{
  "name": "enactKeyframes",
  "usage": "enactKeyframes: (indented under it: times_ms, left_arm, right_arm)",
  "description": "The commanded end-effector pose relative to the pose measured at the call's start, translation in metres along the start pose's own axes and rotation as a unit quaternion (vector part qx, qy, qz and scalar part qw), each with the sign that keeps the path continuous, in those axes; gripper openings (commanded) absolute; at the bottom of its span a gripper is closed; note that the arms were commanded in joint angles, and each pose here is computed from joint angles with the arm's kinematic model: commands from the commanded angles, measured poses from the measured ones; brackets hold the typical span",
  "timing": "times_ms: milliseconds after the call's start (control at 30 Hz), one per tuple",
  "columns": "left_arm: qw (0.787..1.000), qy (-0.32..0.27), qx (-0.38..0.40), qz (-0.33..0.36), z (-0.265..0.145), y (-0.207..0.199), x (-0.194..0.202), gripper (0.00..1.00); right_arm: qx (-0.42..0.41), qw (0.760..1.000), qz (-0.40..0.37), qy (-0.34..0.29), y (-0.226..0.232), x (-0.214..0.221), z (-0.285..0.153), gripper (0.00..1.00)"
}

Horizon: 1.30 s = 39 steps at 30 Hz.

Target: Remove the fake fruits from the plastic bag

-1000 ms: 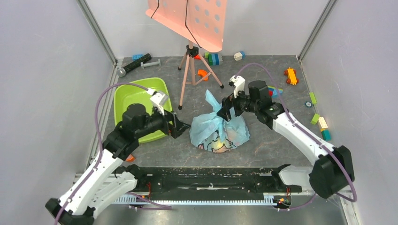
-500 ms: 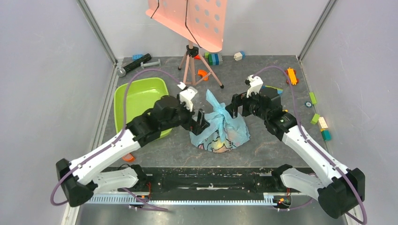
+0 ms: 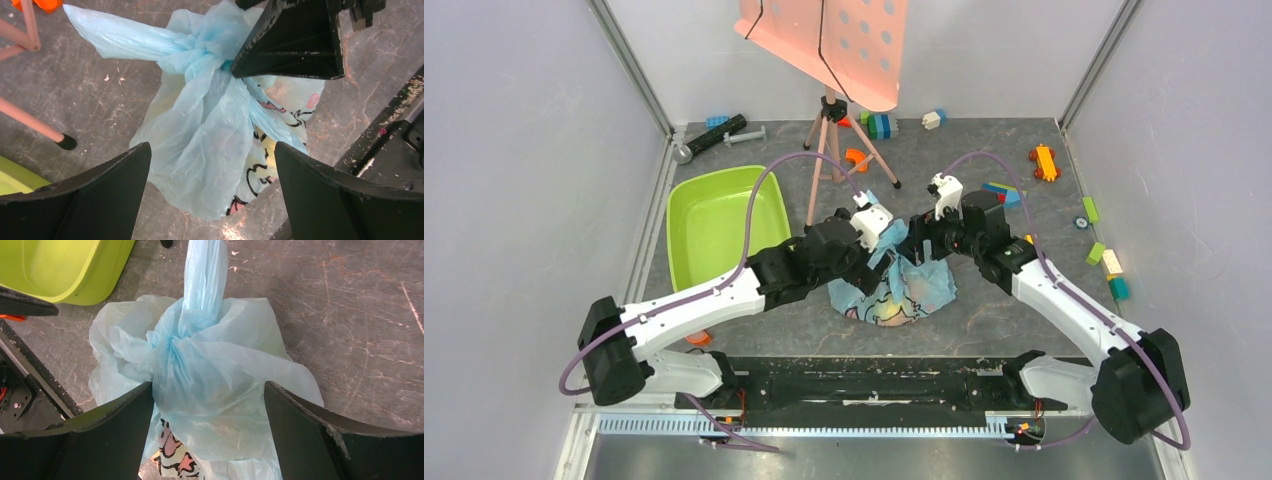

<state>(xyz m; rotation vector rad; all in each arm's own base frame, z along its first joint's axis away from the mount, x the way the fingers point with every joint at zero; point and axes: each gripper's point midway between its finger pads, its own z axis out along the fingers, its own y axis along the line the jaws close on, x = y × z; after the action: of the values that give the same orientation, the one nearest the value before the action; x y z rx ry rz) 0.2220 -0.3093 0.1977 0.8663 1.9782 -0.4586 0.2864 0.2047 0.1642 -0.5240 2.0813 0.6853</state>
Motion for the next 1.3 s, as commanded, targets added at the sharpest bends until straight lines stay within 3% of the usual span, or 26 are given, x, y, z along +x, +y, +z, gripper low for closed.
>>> enactKeyframes:
  times_ms: [0,300,500,733,1033,1100,1267]
  left_arm:
    - [0.998,-0.063,-0.015,0.028,0.004,0.003,-0.042,1.0]
    - [0.996,-0.038,-0.033,0.067,0.033,0.005,-0.03,1.0]
    - [0.995,-0.031,-0.049,0.085,0.046,0.009,-0.023,1.0]
    - [0.993,-0.021,-0.062,0.101,0.057,0.013,-0.016,0.97]
    - [0.993,-0.019,-0.067,0.098,0.06,0.015,-0.006,0.64]
    - [0.993,-0.023,-0.071,0.096,0.057,0.017,-0.006,0.49]
    - [0.991,-0.025,-0.094,0.09,0.048,0.028,-0.002,0.32]
  right_arm:
    - [-0.024,0.999,-0.021,-0.022,0.004,-0.009,0.007,0.8]
    - [-0.018,0.999,-0.019,-0.025,0.001,-0.006,0.008,0.49]
    - [-0.024,0.999,-0.019,-0.032,0.004,-0.006,0.003,0.4]
    - [-0.042,0.998,-0.012,-0.039,0.012,-0.007,-0.001,0.14]
    - [-0.035,0.998,-0.002,-0.057,0.013,-0.015,-0.009,0.07]
    - [-0.025,0.998,0.002,-0.064,0.011,-0.017,-0.011,0.06]
    - [0.013,0.996,0.022,-0.084,-0.001,-0.025,-0.018,0.01]
